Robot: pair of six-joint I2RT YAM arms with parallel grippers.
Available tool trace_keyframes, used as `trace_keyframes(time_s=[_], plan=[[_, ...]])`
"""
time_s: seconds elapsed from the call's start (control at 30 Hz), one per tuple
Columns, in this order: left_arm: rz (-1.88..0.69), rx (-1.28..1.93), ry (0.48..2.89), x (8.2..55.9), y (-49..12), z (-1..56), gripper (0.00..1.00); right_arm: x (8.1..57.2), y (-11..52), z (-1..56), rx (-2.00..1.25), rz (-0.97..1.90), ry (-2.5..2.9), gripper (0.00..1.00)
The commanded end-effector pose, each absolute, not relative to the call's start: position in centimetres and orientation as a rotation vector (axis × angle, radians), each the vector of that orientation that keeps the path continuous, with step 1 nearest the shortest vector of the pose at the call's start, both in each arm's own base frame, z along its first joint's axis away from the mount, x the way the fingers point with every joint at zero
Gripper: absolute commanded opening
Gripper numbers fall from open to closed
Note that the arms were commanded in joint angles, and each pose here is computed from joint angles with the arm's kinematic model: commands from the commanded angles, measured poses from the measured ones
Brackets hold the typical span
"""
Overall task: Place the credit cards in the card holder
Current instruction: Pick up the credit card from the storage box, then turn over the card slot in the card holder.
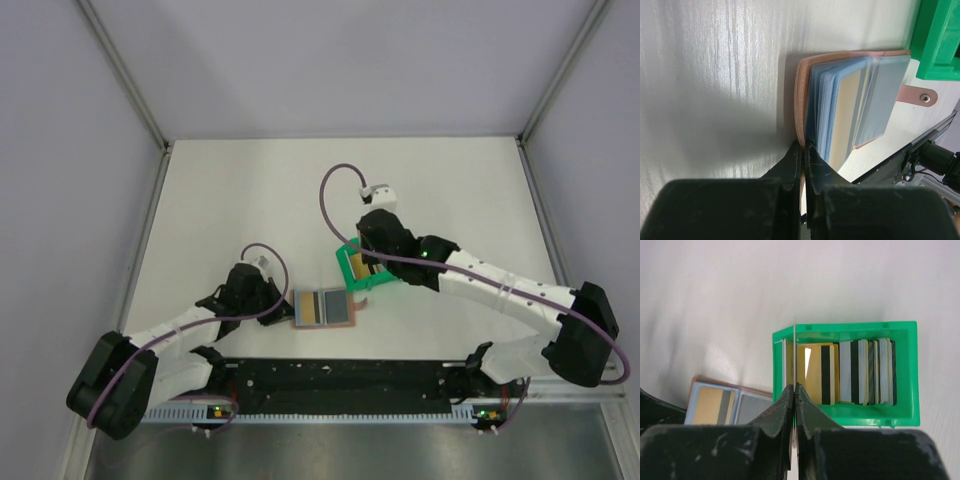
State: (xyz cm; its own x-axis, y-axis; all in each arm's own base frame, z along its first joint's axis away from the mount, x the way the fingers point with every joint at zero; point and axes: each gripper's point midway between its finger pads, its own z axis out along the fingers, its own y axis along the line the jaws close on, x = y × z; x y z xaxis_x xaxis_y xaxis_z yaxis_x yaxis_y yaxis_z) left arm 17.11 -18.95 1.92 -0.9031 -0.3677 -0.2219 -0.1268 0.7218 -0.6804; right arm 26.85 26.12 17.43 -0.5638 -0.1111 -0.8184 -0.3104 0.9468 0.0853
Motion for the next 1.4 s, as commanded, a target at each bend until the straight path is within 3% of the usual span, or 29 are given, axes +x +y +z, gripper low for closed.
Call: trace_keyframes(time_s=[0.0,0.23,0.47,0.83,1.37], plan=[[-0.899,-0.404,2.625,16.6,-17.9,0.4,0.00,26.2,25.4,20.0,-0.045,0.268,2.257,0.00],[-0.899,-0.393,2.631,16.6,-18.0,0.6,0.00,24.8,23.8,18.6,-0.010,-0.082,2.353,0.00],[-0.897,-0.403,2.635,16.6,-18.0,0.7,0.00,24.7,22.9,18.1,0.010,-0.195,2.338,0.00],[-0.891,-0.395,2.634,16.6,-17.9,0.6,0.00,25.5,11.4,16.5,0.286,-0.359,2.359,0.00],[-0.892,-0.397,2.639,16.4,-17.9,0.4,0.00,26.3,7.7,8.1,0.433,-0.054,2.459,0.00]])
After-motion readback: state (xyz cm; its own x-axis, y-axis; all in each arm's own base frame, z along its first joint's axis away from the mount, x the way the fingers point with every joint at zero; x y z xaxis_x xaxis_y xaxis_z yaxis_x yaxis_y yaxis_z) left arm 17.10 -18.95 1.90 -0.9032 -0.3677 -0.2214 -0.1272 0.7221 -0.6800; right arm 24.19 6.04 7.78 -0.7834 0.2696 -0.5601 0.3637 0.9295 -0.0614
